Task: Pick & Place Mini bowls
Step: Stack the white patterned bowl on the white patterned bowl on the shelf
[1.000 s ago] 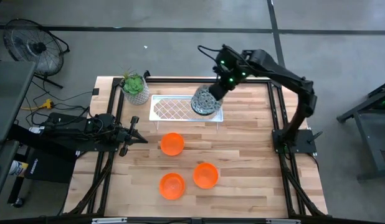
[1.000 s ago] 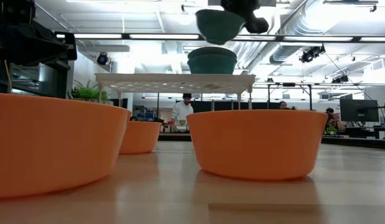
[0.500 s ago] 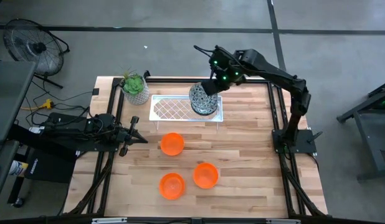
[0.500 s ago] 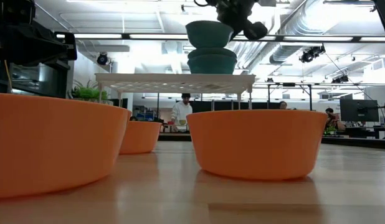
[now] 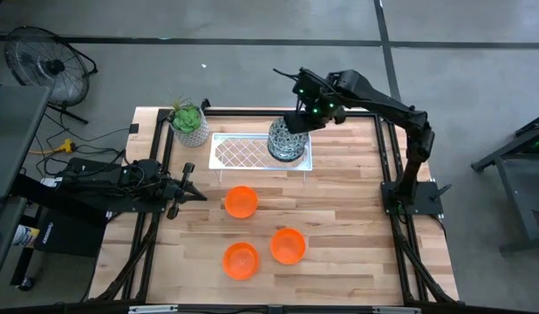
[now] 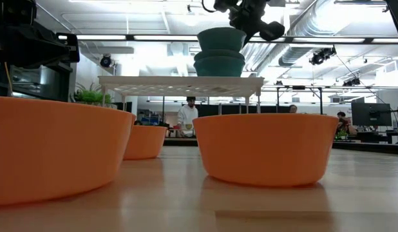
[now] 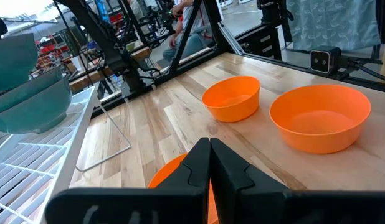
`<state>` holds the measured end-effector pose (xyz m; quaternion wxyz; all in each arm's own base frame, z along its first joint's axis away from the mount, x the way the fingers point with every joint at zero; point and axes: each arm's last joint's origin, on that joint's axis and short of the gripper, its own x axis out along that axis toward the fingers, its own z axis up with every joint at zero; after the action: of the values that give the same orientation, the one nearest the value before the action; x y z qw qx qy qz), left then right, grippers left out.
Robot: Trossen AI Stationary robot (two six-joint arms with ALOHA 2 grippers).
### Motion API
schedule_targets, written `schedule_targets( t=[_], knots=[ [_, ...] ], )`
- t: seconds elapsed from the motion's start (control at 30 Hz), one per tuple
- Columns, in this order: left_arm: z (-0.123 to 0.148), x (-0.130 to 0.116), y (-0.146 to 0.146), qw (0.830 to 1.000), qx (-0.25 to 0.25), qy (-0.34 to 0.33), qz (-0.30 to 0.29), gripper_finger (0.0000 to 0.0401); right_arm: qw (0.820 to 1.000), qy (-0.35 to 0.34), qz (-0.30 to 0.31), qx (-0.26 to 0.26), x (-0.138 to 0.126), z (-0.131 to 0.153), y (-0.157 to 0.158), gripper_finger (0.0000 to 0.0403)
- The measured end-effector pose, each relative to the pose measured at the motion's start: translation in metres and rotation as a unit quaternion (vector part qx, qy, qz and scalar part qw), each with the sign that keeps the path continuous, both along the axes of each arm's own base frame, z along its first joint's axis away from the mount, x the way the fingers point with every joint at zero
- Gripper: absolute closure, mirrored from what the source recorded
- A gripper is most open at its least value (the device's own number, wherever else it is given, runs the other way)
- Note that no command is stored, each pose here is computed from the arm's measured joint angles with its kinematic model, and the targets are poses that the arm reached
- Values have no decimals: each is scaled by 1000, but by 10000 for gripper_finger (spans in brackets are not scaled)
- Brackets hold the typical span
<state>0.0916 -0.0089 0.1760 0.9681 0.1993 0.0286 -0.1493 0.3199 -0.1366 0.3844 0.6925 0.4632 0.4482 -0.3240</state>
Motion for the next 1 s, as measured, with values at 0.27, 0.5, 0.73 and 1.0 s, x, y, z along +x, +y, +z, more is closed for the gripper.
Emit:
schedule_targets(
  t=[0.27,0.5,0.73,1.0],
  knots=[
    [0,0,0,1000,0,0,0,401,1000,6,0,3,7,-7,-2,402],
    [0,0,0,1000,0,0,0,401,1000,20,4,6,8,-11,-2,402],
    [0,0,0,1000,0,0,0,401,1000,21,7,5,8,-11,-2,402],
    [0,0,0,1000,0,0,0,401,1000,21,14,7,9,-13,-2,402]
  ],
)
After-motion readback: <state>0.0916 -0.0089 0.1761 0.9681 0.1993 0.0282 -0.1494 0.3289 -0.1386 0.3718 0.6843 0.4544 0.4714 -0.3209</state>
